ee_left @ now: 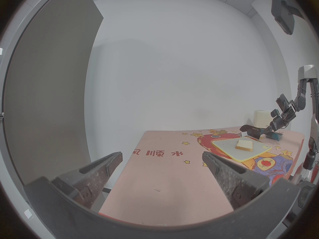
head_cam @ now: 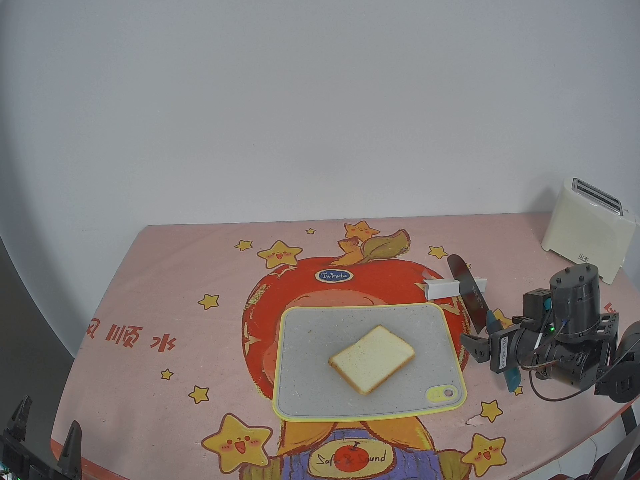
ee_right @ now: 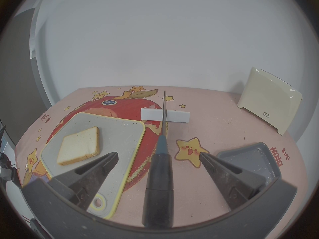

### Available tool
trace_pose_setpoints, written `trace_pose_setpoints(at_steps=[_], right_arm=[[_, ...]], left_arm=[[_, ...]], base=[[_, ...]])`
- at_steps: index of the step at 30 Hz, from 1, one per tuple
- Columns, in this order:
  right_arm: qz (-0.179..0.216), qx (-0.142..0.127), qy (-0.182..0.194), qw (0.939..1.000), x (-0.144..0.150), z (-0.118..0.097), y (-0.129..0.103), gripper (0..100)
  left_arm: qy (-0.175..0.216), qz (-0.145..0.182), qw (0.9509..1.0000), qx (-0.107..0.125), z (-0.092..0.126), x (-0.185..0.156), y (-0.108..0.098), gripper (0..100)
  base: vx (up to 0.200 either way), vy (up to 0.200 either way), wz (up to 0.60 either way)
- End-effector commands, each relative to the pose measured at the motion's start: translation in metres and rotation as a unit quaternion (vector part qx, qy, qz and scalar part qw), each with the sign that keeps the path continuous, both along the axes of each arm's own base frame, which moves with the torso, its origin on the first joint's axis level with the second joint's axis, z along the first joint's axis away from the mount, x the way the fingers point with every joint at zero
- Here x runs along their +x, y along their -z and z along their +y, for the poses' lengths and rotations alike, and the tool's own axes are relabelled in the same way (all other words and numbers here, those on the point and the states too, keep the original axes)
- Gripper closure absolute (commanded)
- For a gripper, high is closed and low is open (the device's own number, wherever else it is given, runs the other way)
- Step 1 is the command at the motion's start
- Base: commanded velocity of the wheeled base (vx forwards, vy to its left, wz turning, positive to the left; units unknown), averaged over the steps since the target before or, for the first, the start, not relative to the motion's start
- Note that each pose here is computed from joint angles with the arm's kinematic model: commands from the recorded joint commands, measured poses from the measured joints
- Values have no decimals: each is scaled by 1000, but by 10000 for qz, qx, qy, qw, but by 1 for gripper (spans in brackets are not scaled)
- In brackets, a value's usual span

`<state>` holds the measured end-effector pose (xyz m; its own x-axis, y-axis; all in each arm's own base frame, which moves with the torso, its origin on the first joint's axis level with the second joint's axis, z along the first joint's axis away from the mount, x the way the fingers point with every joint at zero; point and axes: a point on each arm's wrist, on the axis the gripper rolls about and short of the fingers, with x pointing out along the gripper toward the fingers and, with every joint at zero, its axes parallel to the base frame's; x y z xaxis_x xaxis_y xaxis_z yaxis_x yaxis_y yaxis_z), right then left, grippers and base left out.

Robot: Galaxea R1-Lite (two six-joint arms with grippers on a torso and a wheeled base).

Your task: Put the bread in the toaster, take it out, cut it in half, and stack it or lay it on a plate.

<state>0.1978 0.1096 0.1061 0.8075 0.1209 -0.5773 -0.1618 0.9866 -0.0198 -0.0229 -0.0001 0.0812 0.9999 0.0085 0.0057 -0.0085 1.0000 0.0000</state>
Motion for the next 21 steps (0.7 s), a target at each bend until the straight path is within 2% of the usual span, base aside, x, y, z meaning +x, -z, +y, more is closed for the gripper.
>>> trace_pose_setpoints(at_steps=[1, 7, 21], right_arm=[[80, -39, -3, 10000, 2, 1, 4, 0], [-105, 55, 46, 9999, 10, 4, 11, 0], [-71, 17, 77, 9999, 8, 2, 12, 0]], left_arm=[[-3, 21, 10000, 0, 0, 0, 5, 0], [-3, 21, 10000, 0, 0, 0, 5, 0], [-3, 21, 10000, 0, 0, 0, 5, 0]], base=[[0, 0, 0], [0, 0, 0], [0, 0, 0]])
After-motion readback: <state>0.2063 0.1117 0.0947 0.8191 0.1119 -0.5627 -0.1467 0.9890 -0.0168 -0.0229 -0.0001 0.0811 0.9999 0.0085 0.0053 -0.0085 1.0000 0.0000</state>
